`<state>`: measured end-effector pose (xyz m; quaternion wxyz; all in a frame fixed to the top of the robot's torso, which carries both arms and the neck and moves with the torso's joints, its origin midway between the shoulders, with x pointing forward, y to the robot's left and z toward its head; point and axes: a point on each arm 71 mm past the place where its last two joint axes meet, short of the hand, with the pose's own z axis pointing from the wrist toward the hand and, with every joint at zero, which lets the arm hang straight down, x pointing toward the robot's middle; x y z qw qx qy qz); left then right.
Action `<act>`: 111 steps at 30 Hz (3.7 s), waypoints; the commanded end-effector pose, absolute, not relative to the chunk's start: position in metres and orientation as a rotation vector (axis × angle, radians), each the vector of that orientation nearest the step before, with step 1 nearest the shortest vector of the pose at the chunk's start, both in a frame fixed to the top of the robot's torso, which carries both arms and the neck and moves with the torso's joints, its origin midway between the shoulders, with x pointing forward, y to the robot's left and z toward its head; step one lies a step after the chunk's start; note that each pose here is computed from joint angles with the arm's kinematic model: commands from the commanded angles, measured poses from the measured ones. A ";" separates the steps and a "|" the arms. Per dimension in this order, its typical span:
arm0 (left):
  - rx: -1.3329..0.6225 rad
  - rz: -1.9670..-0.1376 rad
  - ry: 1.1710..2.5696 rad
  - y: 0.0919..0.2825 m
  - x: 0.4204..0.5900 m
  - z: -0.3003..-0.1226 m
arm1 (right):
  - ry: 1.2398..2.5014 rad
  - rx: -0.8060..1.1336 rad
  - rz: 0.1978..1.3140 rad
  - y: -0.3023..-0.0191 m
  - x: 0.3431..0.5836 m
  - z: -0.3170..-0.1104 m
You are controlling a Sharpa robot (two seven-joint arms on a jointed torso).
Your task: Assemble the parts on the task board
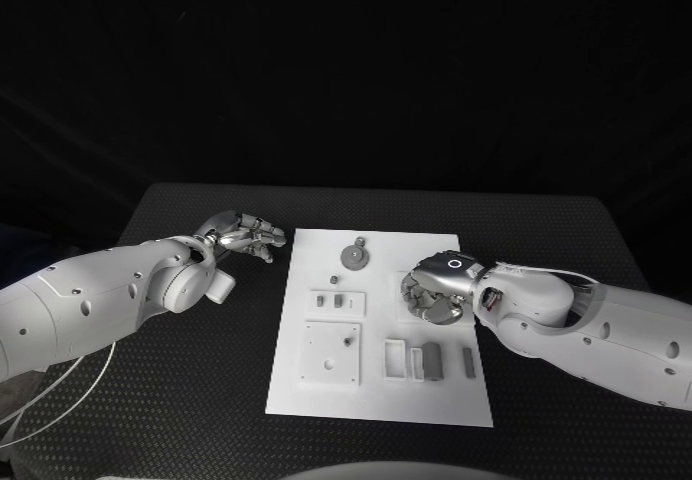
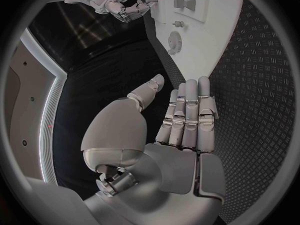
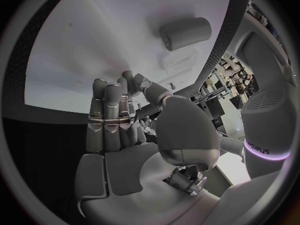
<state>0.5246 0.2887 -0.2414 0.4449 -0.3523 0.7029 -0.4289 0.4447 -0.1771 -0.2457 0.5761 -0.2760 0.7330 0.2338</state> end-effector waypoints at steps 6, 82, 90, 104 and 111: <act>-0.870 -1.085 1.747 0.286 0.524 -0.241 | 1.676 -0.664 0.546 -0.172 0.442 -0.247; -0.867 -1.096 1.763 0.279 0.525 -0.242 | 1.688 -0.682 0.990 -0.042 0.383 -0.273; -0.868 -1.095 1.763 0.280 0.525 -0.242 | 1.718 -0.693 0.963 -0.048 0.385 -0.278; -0.867 -1.095 1.760 0.280 0.525 -0.242 | 1.732 -0.694 0.959 -0.050 0.386 -0.280; -0.867 -1.095 1.761 0.280 0.525 -0.242 | 1.728 -0.693 0.961 -0.048 0.386 -0.281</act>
